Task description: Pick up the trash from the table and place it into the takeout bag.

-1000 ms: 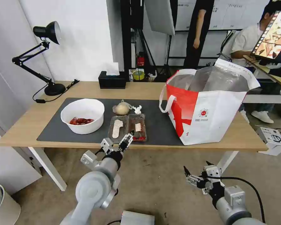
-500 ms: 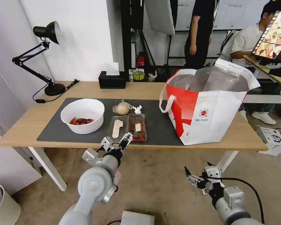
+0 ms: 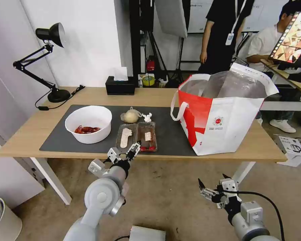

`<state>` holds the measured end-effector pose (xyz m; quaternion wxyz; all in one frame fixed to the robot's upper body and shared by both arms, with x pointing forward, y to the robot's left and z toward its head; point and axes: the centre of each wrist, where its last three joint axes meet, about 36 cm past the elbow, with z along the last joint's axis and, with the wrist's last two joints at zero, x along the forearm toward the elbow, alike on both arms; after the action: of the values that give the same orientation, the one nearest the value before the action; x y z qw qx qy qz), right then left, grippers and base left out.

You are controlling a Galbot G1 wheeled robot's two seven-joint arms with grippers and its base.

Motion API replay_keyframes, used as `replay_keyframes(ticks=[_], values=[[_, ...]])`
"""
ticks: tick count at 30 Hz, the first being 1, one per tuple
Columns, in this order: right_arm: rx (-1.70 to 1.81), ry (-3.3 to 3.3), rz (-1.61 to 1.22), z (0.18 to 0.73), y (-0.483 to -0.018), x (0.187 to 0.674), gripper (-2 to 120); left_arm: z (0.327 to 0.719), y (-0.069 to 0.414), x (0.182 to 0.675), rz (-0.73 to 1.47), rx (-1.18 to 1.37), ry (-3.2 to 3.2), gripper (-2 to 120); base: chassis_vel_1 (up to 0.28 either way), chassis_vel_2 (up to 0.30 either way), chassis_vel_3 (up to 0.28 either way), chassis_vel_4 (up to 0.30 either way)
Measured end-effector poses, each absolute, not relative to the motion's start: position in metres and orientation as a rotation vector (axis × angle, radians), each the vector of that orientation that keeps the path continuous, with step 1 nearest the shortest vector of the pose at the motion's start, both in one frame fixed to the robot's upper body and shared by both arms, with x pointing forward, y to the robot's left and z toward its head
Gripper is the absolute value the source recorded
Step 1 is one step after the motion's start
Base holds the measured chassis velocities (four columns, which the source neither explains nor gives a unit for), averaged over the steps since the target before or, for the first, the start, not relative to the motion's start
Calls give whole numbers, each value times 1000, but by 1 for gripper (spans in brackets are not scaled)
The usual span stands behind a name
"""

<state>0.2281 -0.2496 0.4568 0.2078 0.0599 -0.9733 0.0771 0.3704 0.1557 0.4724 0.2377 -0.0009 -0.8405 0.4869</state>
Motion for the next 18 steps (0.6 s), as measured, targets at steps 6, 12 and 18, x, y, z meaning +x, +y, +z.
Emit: replay_keyframes(ticks=[6,12,18], values=[[165,-2708,217,456,-250,228,100,474,156,370,1345,-2,-2302,100,0,0,0,0],[163,-2707,215,455,-250,227,100,474,158,372,1355,6,-2301,100,0,0,0,0],[161,-2704,215,454,-250,226,100,473,157,374,1360,10,-2299,100,0,0,0,0]])
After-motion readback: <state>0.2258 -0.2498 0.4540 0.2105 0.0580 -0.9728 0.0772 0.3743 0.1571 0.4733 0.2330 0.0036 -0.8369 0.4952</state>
